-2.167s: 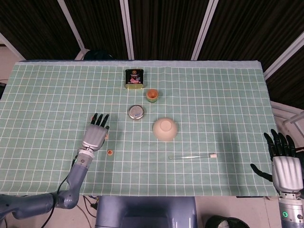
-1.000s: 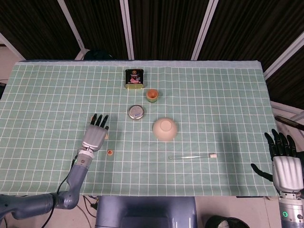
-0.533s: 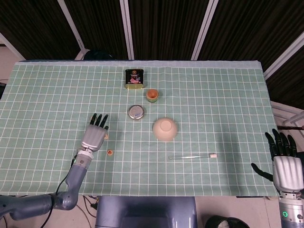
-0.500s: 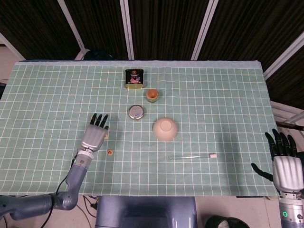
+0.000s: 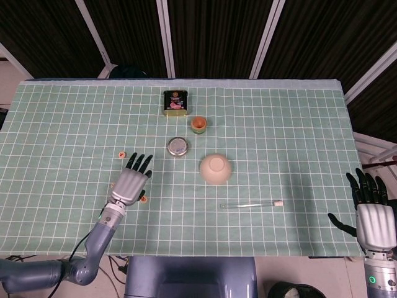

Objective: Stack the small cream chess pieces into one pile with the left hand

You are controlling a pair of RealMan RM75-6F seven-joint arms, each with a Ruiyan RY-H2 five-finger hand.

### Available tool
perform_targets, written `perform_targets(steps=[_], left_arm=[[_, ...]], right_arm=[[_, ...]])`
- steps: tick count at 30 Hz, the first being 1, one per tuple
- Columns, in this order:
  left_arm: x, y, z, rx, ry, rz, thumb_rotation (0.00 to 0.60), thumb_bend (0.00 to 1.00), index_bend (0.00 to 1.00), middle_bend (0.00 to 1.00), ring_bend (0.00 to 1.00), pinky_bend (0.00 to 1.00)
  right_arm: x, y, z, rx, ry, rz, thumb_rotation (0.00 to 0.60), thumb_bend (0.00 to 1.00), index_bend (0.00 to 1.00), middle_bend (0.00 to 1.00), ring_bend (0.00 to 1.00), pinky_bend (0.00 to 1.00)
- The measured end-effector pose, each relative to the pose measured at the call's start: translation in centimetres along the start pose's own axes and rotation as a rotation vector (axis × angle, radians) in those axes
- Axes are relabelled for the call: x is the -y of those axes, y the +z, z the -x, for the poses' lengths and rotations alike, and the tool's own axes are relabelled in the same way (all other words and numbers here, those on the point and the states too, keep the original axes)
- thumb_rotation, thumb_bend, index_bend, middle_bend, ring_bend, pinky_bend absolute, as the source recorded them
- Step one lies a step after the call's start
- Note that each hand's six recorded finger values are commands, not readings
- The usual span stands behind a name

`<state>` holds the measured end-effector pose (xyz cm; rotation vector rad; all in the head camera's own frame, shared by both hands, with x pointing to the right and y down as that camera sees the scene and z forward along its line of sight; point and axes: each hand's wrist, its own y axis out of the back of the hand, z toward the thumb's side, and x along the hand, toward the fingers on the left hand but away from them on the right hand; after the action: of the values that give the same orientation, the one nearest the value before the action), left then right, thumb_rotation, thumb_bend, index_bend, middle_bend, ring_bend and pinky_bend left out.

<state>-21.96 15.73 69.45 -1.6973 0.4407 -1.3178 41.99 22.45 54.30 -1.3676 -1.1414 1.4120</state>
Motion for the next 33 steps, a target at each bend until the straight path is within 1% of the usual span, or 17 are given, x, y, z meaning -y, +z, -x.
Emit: perform_targets(steps=[4, 9, 15, 24, 33], left_arm=[[0.0, 0.8, 1.5, 0.052, -0.019, 0.008, 0.600, 0.25, 0.40, 0.00, 0.00, 0.00], [1.0, 1.0, 2.5, 0.074, -0.049, -0.015, 0.600, 0.25, 0.42, 0.00, 0.00, 0.00], [2.0, 0.7, 2.5, 0.068, -0.063, -0.039, 0.600, 0.25, 0.43, 0.00, 0.00, 0.00], [2.9, 0.5, 2.0, 0.055, -0.072, -0.052, 0.600, 0.27, 0.43, 0.00, 0.00, 0.00], [3.2, 0.7, 1.8, 0.051, -0.070, -0.066, 0.600, 0.29, 0.46, 0.00, 0.00, 0.00]], right_arm=[[0.0, 0.0, 0.0, 0.001, -0.003, 0.001, 0.600, 0.23, 0.09, 0.01, 0.00, 0.00], [0.0, 0.0, 0.0, 0.002, -0.003, 0.003, 0.600, 0.23, 0.09, 0.01, 0.00, 0.00], [-0.1, 0.0, 0.0, 0.006, -0.003, 0.004, 0.600, 0.23, 0.09, 0.01, 0.00, 0.00], [-0.1, -0.1, 0.0, 0.009, -0.003, 0.005, 0.600, 0.23, 0.09, 0.01, 0.00, 0.00], [-0.1, -0.1, 0.0, 0.010, -0.003, 0.006, 0.600, 0.23, 0.09, 0.01, 0.00, 0.00]])
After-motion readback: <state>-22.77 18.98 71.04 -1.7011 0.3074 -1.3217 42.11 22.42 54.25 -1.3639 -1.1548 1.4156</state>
